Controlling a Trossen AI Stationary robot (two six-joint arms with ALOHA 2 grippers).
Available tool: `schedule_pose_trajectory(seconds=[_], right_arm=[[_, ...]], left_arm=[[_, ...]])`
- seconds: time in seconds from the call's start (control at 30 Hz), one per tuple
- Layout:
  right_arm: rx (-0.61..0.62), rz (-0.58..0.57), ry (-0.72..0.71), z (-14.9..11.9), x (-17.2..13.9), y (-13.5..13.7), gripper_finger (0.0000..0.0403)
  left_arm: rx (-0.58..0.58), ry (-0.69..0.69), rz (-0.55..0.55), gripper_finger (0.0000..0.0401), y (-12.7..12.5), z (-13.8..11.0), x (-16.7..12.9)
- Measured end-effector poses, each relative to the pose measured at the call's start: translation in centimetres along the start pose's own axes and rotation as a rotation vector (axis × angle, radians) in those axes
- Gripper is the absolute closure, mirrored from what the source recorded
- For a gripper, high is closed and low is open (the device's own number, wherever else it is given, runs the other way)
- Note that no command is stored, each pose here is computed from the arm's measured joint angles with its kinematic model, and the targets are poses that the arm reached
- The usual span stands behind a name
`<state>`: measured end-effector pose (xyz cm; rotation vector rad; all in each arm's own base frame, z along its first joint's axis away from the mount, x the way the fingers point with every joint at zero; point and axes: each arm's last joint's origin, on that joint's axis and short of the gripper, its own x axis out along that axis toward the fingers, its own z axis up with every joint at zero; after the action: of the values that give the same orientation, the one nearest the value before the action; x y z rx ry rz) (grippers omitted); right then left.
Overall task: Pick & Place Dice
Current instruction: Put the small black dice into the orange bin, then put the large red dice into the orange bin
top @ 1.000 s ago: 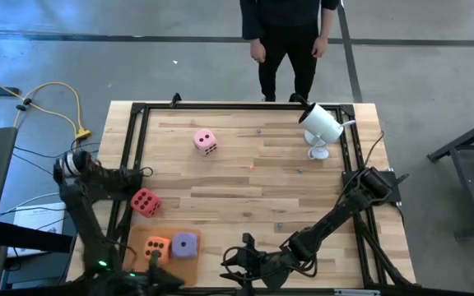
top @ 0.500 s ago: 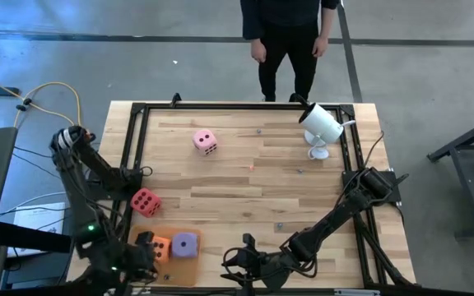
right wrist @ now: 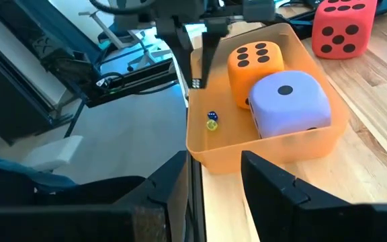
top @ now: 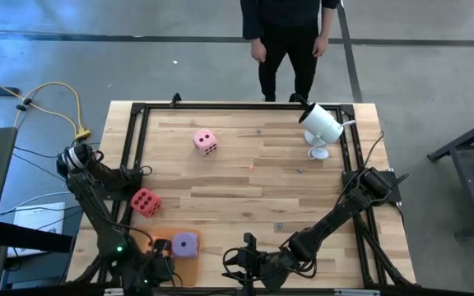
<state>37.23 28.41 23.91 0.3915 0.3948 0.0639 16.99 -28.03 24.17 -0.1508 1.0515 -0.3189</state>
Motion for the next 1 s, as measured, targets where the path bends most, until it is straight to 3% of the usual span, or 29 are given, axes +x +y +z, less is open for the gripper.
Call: schedule_pose_trajectory(seconds=[0.23, 0.63, 1.0], right_arm=[[0.000, 0.000, 0.000, 0.00, 0.00, 0.00, 0.0277], [-0.004, 0.000, 0.000, 0.00, 0.00, 0.00, 0.0277], [-0.004, 0.000, 0.000, 0.00, 0.00, 0.00, 0.0277]], left_arm=[[-0.058, -0.003, 0.017, 0.0311, 0.26, 0.18, 0.21], [-0.082, -0.009, 0.022, 0.0168, 0.32, 0.25, 0.23], [-0.075, -0.009, 0.022, 0.0155, 0.33, 0.27, 0.23]])
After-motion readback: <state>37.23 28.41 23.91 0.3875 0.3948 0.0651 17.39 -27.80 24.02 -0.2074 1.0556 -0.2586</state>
